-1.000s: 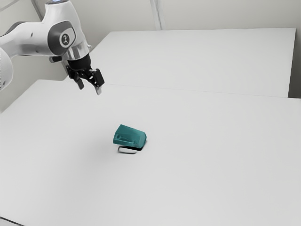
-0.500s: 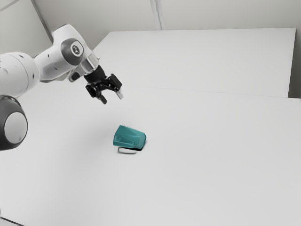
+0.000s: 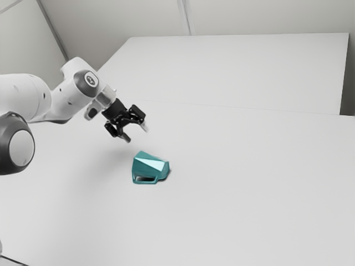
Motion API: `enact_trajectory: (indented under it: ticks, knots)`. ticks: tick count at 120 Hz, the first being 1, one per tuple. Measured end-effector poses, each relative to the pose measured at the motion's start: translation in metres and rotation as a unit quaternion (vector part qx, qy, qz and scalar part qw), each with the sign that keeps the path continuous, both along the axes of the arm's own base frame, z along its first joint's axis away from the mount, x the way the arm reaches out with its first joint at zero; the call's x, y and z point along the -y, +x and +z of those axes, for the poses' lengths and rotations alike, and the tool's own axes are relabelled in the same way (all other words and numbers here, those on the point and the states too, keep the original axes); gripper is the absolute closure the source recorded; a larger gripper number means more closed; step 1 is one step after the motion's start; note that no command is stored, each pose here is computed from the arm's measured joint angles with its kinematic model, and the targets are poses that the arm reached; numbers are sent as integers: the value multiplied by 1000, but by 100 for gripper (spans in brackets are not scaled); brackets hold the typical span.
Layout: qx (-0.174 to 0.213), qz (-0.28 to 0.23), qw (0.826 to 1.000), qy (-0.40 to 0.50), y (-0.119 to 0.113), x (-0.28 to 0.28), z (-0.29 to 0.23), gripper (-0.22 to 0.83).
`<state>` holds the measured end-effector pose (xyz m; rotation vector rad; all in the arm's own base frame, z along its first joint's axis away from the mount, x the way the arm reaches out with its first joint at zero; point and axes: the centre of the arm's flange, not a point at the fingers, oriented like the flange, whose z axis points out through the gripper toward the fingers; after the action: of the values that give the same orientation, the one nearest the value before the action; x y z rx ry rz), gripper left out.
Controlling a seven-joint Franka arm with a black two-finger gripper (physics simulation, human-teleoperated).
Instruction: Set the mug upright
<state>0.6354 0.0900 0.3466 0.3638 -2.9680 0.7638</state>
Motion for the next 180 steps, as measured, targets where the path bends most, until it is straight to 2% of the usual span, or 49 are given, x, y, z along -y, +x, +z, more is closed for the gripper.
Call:
enact_trajectory:
  ticks: [20,45,99,144,160,180]
  knots:
    - [6,29,999,-37,3,3,-8,0]
    - [-22,56,996,-64,-14,0,-36,0]
    - [-50,70,992,-87,-40,-1,-51,7]
    - [-52,75,991,-103,-50,8,-47,12]
    - [-53,77,990,-108,-54,11,-46,21]
    - [-56,88,987,-120,-58,12,-50,39]
